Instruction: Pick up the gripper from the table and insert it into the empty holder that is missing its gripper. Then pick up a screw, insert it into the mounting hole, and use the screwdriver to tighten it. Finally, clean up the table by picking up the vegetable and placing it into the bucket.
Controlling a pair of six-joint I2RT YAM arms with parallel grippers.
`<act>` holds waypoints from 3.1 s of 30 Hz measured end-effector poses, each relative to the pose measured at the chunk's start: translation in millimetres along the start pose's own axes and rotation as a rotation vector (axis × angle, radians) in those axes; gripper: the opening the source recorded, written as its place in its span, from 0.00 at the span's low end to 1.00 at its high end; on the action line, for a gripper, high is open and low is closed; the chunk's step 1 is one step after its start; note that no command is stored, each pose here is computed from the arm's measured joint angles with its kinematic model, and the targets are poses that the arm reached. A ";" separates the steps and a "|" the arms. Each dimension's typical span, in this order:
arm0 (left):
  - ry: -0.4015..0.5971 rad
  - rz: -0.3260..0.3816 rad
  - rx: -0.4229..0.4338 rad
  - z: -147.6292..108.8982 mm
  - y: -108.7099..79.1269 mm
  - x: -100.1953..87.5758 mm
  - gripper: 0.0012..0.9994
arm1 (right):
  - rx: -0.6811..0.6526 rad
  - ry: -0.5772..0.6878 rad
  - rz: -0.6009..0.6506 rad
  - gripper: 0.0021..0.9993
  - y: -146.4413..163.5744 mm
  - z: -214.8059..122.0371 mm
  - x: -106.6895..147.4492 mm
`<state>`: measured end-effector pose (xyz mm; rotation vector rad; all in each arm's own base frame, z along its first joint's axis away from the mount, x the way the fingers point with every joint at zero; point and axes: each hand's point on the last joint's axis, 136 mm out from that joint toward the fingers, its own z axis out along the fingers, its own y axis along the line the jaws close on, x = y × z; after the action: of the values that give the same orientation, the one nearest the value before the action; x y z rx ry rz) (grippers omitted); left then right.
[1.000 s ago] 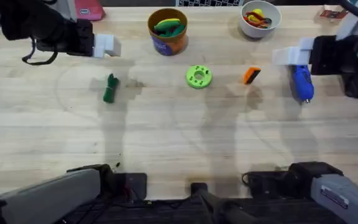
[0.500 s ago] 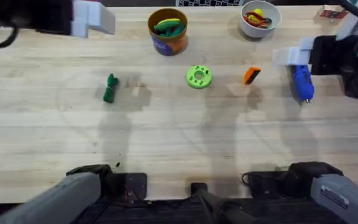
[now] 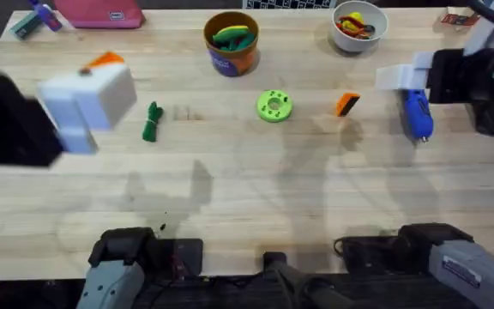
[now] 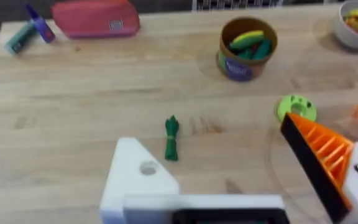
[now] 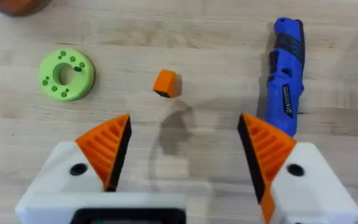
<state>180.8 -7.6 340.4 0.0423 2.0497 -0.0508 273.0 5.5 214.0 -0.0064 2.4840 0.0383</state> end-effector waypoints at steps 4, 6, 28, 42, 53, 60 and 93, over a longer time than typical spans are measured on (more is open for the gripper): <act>-0.033 -0.004 -0.001 10.6 0.3 22.5 0.99 | 0.000 0.000 0.000 0.99 0.0 0.0 0.0; -0.050 -0.004 -0.002 23.8 1.4 32.1 0.99 | 0.000 0.000 0.000 0.99 0.0 0.0 0.0; -0.457 0.082 0.194 132.5 -23.5 63.6 0.99 | 0.000 0.000 0.000 0.99 0.0 0.0 0.1; -0.559 0.143 0.320 112.9 -48.1 87.8 0.99 | 0.000 0.000 0.000 0.99 0.0 0.0 0.1; -0.555 0.203 0.523 102.8 -80.9 112.6 0.99 | 0.000 0.000 0.000 0.99 0.0 0.0 0.1; -0.514 0.260 0.769 83.1 -114.9 131.9 0.99 | 0.000 0.000 0.000 0.99 0.0 0.0 0.1; -0.329 0.228 1.082 59.0 -148.8 177.2 0.99 | 0.000 0.000 0.000 0.99 0.0 0.0 0.1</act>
<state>143.6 -158.0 158.6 0.8692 1.4669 -0.9465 272.9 5.5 214.0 -0.0064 2.4843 0.0383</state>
